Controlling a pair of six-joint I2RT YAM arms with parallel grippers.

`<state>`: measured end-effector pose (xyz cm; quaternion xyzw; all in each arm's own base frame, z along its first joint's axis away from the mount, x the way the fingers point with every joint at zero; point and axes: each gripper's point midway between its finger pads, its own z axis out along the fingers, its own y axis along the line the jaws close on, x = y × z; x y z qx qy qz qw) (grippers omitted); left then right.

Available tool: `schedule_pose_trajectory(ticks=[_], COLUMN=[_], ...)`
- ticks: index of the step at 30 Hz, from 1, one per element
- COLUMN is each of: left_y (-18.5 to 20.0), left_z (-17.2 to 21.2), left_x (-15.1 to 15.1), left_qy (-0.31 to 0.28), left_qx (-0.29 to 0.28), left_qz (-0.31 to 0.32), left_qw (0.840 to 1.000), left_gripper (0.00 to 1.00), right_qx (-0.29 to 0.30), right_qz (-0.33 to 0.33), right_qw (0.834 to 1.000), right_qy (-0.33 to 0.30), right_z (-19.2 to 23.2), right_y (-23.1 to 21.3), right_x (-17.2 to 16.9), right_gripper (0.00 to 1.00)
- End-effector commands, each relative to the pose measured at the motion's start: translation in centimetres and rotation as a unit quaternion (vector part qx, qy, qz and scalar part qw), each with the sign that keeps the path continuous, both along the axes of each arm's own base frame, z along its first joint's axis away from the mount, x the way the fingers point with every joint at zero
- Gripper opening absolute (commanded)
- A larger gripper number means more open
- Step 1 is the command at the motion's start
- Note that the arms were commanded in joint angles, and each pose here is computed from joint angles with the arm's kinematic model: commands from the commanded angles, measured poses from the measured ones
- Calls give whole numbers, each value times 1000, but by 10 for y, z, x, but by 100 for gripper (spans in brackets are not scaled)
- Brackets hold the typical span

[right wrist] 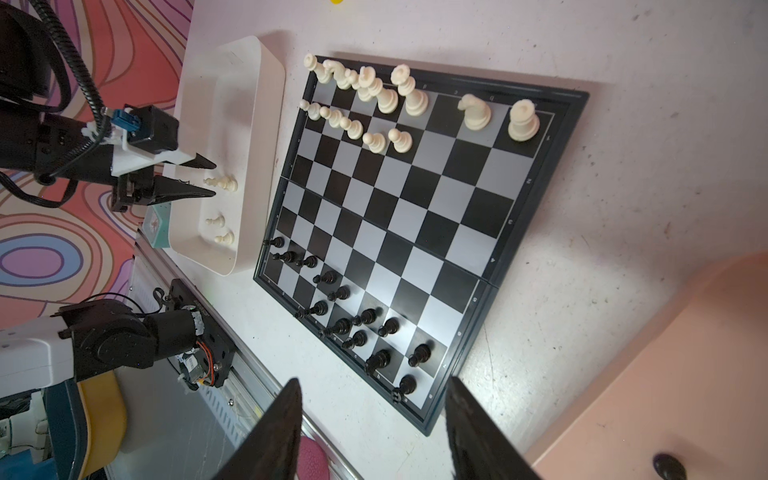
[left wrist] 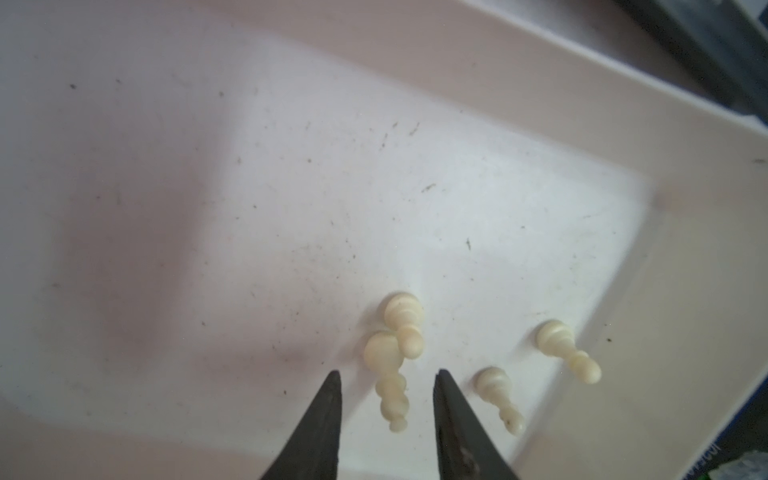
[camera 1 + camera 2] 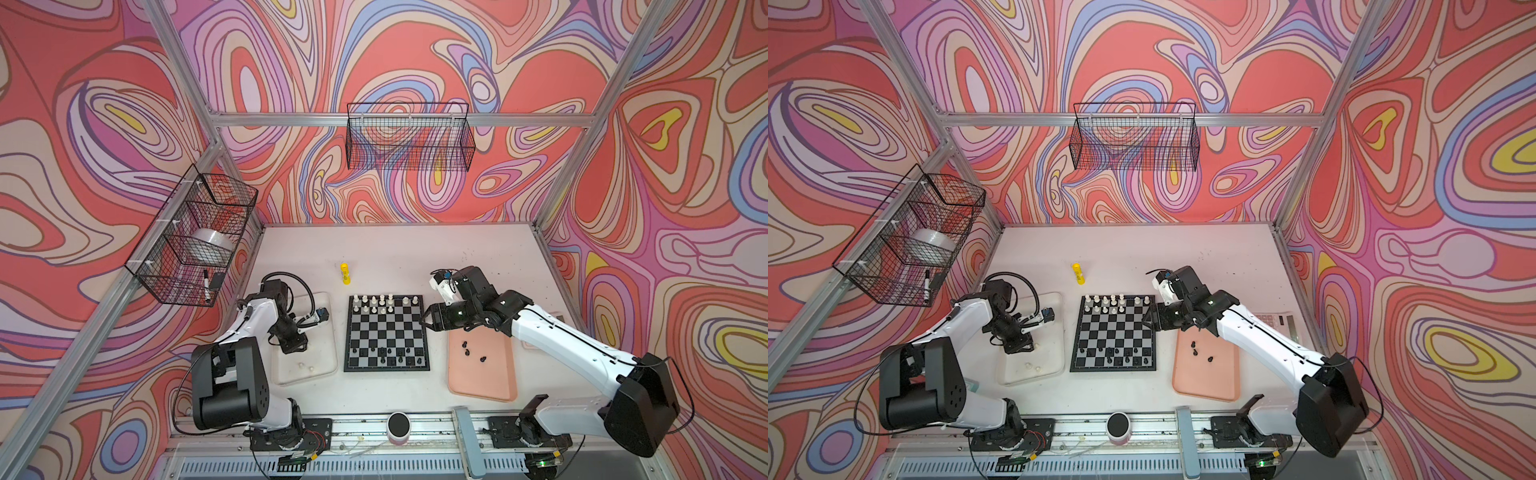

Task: Set up the chess pieces on the board

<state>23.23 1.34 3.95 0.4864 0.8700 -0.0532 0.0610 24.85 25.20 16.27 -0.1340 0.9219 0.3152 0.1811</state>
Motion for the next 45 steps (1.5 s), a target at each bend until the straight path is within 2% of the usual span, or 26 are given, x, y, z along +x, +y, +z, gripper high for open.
schedule_pose_trajectory(ticks=[1,13,27,45], left_y=[-2,0,0,3], left_z=[-4,-12,-6,-3], left_x=[-5,-14,-7,-2], left_qy=[11,21,6,-8], left_qx=[1,11,10,19], left_qz=[-11,-22,-17,-20], left_qw=[1000,999,1000,1000], left_gripper=[36,32,29,18], right_qx=[0,0,-2,-4], right_qz=[-1,-3,-4,-2], right_qw=[1000,1000,1000,1000], right_qy=[-6,-5,-2,-5], right_z=[0,-2,-4,-4], right_y=[0,-2,-2,-2], right_x=[-1,-3,-3,-2], right_gripper=[57,57,57,56])
